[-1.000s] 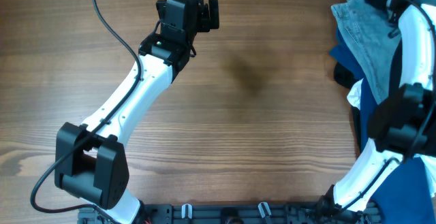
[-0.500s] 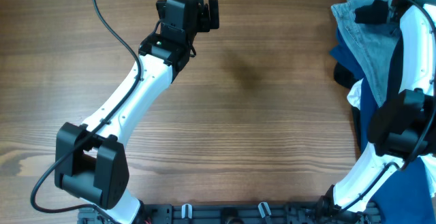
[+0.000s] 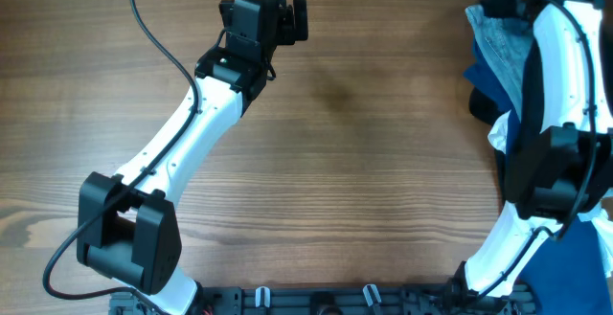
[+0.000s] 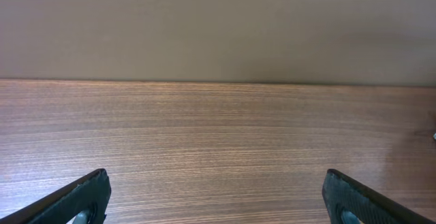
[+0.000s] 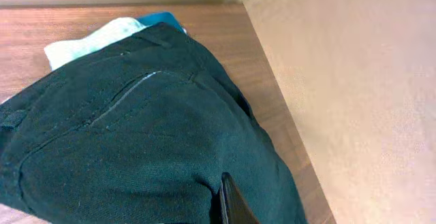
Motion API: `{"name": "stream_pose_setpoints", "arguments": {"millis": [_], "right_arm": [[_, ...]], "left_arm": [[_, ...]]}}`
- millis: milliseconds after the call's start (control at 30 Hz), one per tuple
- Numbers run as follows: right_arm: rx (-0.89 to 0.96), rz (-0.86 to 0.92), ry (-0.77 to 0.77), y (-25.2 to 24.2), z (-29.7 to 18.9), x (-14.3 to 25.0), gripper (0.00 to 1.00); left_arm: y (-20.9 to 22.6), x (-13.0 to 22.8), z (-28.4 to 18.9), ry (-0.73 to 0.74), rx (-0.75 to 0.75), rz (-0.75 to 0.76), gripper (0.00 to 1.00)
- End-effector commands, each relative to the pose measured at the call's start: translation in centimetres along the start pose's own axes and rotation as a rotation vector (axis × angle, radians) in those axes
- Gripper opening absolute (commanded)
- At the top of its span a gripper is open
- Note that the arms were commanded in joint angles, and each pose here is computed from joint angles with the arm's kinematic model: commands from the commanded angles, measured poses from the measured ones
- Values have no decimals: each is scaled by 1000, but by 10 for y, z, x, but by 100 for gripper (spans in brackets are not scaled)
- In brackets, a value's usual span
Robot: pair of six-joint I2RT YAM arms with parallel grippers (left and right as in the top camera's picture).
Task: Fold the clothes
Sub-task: 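Pull the dark green trousers left off the pile with the right gripper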
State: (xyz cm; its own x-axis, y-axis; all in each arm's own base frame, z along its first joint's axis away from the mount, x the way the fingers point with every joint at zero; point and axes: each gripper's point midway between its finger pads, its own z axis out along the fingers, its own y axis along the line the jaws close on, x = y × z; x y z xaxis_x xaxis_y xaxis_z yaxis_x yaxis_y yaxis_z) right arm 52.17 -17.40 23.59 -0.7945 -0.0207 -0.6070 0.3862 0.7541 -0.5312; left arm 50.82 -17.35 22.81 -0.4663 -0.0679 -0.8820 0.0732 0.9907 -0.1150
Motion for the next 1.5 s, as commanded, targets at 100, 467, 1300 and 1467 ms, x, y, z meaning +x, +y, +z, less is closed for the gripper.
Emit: {"name": "stream_pose_setpoints", "arguments": {"millis": [100,467,1300,1467], "right_arm": [[11,104,-128,4,-42,-35,4],[-46,47,-157,23,-57,-43,4],[-171,95,-502,54,-189,-135,4],[-242,65,-584,90,-229,-143,4]], "left_arm": [[2,-3,2,-11,-18,-3,100],[63,-11,5,-26,-204,-32,100],[176,18,3,125,-327,-270,100],[176,18,3,125,-327,-269,100]]}}
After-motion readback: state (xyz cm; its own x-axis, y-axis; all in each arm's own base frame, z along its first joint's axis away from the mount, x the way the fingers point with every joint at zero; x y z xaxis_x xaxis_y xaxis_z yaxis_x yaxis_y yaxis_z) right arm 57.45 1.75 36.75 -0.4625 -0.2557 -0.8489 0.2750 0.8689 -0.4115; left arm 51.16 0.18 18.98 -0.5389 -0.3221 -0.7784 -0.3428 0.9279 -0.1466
